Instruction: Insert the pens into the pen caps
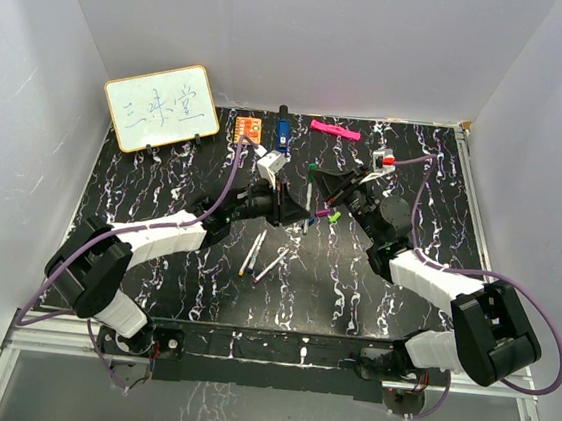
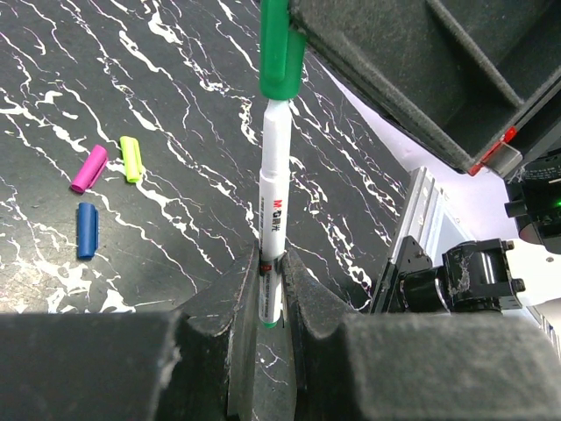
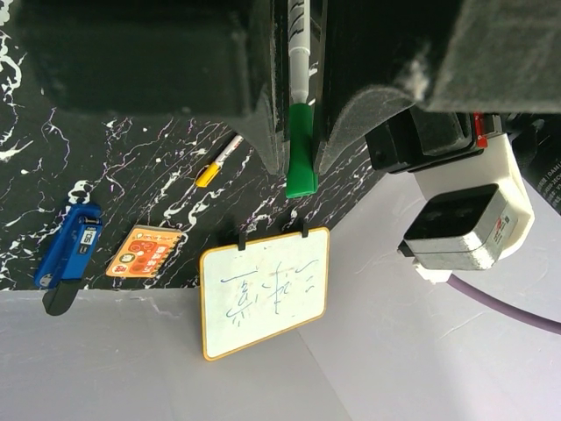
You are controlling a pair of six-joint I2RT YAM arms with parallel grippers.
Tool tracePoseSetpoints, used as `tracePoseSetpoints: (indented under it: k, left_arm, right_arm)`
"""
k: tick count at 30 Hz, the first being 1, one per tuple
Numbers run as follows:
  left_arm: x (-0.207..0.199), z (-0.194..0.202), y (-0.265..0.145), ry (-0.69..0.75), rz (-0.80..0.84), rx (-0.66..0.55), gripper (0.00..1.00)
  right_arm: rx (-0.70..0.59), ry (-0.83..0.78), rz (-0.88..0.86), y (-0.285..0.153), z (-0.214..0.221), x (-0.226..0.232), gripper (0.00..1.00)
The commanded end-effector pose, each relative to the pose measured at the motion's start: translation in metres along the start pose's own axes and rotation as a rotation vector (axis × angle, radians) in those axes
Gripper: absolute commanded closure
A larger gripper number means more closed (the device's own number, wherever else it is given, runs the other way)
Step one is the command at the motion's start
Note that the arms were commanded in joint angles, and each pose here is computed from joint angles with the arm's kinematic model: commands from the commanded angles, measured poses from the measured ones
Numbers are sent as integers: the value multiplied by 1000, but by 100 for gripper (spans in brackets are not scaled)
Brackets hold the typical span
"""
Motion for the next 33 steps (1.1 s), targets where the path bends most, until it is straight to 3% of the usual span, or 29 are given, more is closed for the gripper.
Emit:
tracePoseSetpoints:
  k: [1,15,33]
  left_arm:
    - [-13,-23,-3,51,24,-75,100]
    - [-26,-57,-5,99,40,-186,100]
    - [-39,-130,-29,168,35,-469,100]
  right_arm:
    - [4,-6,-19,-2,1,5,100]
    - [133,19,-60,-8,32,6,100]
    - [254,-15,-12,-15,60,-4,100]
Point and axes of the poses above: each gripper's point midway between its finger pads, its own y axis out along the fingers, its own x axis along the line the jaws close on, z = x × y, the point moved 2 cm from there along -y, back along the fingers, and after that the axes turned 4 degrees about y, right-handed, at the moved point
